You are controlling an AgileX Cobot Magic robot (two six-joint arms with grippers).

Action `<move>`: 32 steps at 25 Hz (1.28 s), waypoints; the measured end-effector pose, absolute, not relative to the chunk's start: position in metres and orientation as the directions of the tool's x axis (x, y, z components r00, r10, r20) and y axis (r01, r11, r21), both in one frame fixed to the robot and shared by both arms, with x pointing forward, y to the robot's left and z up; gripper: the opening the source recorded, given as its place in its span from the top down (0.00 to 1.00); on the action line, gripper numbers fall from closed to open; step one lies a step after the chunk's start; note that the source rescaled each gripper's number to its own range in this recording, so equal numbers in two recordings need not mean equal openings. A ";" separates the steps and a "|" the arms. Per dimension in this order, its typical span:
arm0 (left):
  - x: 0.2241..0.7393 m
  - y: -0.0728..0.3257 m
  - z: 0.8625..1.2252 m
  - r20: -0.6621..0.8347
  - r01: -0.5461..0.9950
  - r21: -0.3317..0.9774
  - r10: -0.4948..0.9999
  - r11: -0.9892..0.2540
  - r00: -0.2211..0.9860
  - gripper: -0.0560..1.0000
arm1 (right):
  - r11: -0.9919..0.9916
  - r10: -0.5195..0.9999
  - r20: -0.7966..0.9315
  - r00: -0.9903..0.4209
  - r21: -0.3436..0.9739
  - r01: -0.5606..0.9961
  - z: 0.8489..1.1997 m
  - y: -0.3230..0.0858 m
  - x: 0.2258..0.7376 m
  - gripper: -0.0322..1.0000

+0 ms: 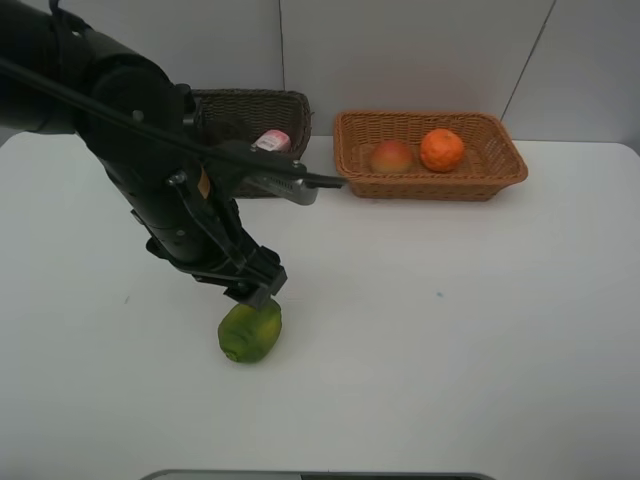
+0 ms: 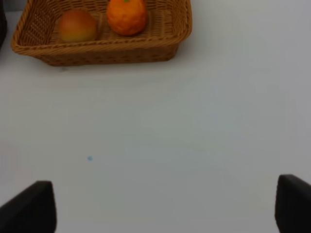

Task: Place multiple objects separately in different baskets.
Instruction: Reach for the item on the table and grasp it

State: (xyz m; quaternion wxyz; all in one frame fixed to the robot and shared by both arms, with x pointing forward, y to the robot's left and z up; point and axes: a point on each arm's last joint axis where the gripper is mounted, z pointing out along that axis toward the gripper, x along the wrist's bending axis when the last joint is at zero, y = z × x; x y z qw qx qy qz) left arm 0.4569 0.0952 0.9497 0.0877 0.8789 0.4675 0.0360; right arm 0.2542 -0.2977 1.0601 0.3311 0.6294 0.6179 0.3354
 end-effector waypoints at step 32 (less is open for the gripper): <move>0.449 0.076 0.909 -0.003 0.767 0.129 0.773 -0.628 0.634 0.00 | -0.017 1.000 0.013 0.012 0.831 0.556 1.060 -0.298 0.254 0.00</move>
